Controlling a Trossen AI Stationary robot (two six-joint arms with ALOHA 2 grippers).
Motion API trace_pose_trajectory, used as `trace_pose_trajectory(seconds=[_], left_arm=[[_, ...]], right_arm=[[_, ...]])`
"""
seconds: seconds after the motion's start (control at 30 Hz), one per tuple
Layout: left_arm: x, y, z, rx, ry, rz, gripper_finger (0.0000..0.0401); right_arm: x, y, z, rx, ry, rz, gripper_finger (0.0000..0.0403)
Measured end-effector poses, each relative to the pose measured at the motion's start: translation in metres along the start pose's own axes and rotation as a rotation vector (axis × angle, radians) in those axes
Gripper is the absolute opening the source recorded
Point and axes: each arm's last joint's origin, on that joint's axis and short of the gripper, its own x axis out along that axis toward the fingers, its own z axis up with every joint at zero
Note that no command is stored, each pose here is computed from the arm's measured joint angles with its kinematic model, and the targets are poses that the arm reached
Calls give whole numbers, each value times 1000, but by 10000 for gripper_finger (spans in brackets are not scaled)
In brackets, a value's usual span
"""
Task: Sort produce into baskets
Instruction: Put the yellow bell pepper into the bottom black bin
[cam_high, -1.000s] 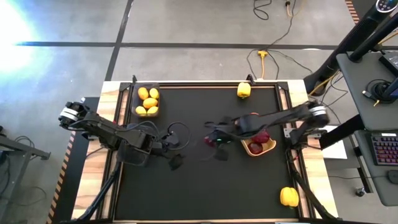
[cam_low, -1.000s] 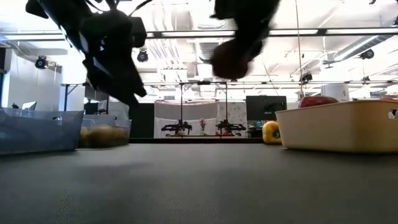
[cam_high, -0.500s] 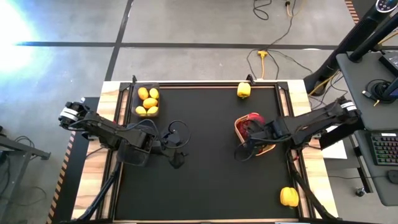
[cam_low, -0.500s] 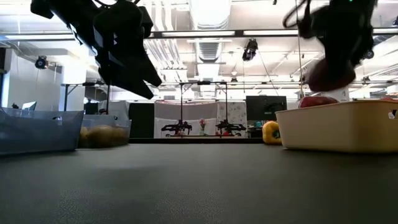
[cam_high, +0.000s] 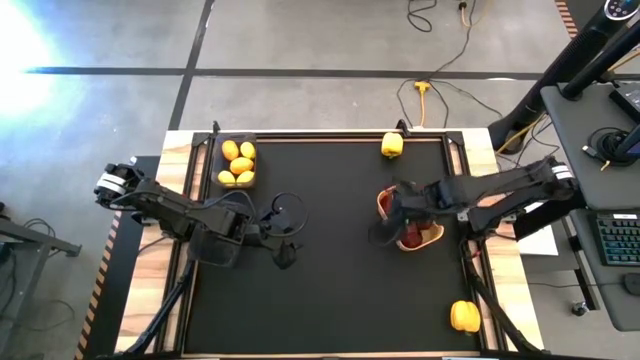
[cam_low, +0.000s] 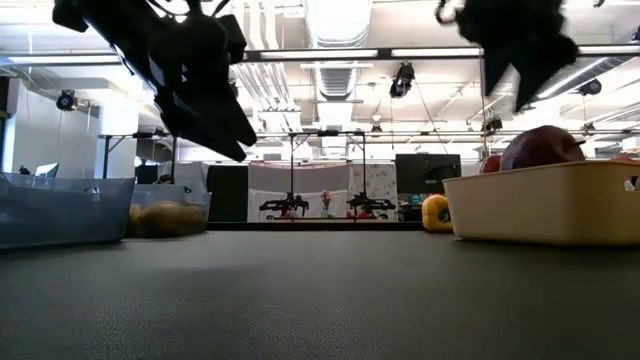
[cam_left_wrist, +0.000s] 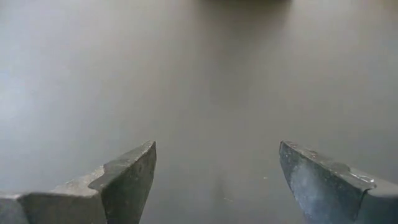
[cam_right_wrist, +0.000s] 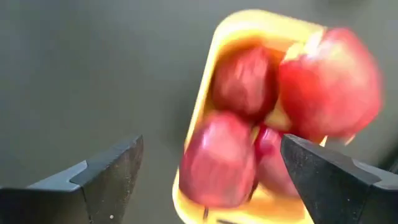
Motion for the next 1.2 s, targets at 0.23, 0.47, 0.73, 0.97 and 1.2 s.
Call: trace_pose_trajectory(seconds=[0.23, 0.47, 0.73, 0.97, 1.2], left_arm=[[4, 11, 6, 49, -2, 33, 322], [5, 30, 16, 122, 13, 36, 322], [2, 43, 14, 209, 113, -5, 322], [0, 48, 12, 212, 145, 13, 322], [4, 69, 16, 143, 143, 79, 322]], right_arm=[[-44, -14, 66, 174, -288, -62, 373], [-1, -57, 131, 392, -164, -184, 373], [83, -139, 193, 605, -43, -255, 373], [120, -173, 214, 675, 43, -225, 377], [150, -196, 218, 760, 95, -293, 382]])
